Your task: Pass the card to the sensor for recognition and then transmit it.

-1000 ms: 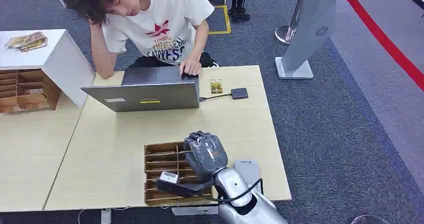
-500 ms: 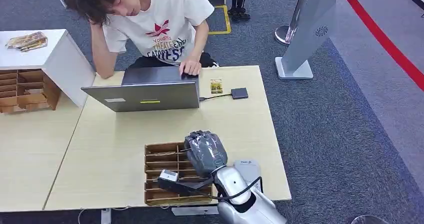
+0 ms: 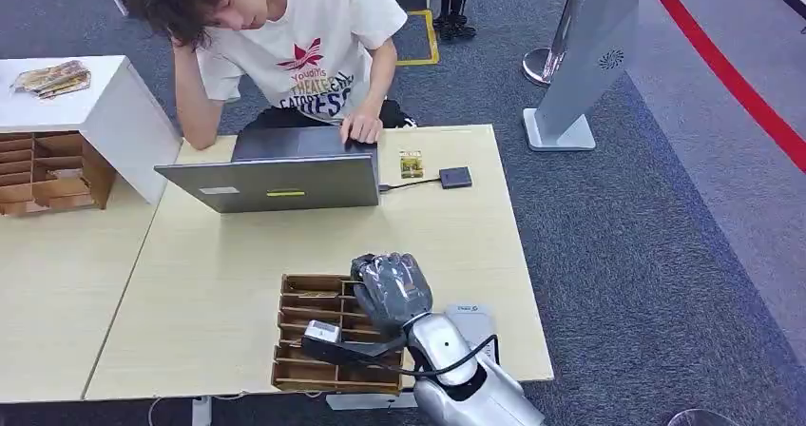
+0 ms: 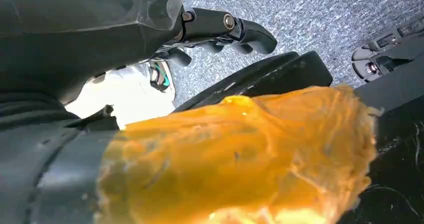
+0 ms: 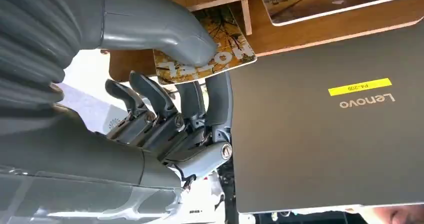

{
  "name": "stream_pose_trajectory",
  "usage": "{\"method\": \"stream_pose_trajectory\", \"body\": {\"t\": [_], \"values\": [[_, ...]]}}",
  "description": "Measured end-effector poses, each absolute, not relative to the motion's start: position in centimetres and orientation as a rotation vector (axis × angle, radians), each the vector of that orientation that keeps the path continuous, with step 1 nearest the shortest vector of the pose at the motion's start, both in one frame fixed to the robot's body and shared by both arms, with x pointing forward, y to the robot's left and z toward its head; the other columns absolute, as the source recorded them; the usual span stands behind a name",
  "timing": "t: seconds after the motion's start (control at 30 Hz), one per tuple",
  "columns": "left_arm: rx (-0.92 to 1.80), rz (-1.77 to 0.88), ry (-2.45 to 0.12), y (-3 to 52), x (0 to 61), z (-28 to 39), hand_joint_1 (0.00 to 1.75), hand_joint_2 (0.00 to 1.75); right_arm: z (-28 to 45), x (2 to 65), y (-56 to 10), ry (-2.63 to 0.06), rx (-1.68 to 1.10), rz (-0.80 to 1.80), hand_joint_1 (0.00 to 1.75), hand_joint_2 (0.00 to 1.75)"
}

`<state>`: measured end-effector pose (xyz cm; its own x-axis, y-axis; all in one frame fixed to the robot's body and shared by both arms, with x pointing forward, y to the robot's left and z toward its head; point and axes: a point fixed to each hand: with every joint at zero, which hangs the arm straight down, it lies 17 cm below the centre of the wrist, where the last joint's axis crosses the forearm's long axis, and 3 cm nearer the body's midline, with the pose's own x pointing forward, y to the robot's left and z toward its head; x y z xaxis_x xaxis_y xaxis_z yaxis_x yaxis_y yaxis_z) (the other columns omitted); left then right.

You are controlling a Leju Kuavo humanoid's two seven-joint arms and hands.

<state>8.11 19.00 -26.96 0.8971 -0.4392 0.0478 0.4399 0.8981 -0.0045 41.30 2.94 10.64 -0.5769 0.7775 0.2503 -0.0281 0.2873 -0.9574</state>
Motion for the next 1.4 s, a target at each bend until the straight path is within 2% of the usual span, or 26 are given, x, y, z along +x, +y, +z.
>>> {"method": "stream_pose_trajectory", "body": {"t": [0.07, 0.17, 0.6, 1.4], "values": [[-0.015, -0.455, -0.046, 19.0, 8.1, -27.0, 0.00, 0.00, 10.7, 41.3, 2.9, -1.814, -0.674, 1.365, 1.69, 1.75], [-0.015, -0.455, -0.046, 19.0, 8.1, -27.0, 0.00, 0.00, 10.7, 41.4, 2.9, -1.815, -0.667, 1.357, 1.75, 1.75], [-0.015, -0.457, -0.047, 19.0, 8.1, -27.0, 0.00, 0.00, 11.3, 41.8, 2.4, -1.824, -0.661, 1.317, 1.75, 1.75], [-0.011, -0.463, -0.052, 19.0, 8.2, -27.0, 0.00, 0.00, 16.4, 41.9, 1.4, -1.977, -0.707, 1.142, 1.75, 1.75]]}}
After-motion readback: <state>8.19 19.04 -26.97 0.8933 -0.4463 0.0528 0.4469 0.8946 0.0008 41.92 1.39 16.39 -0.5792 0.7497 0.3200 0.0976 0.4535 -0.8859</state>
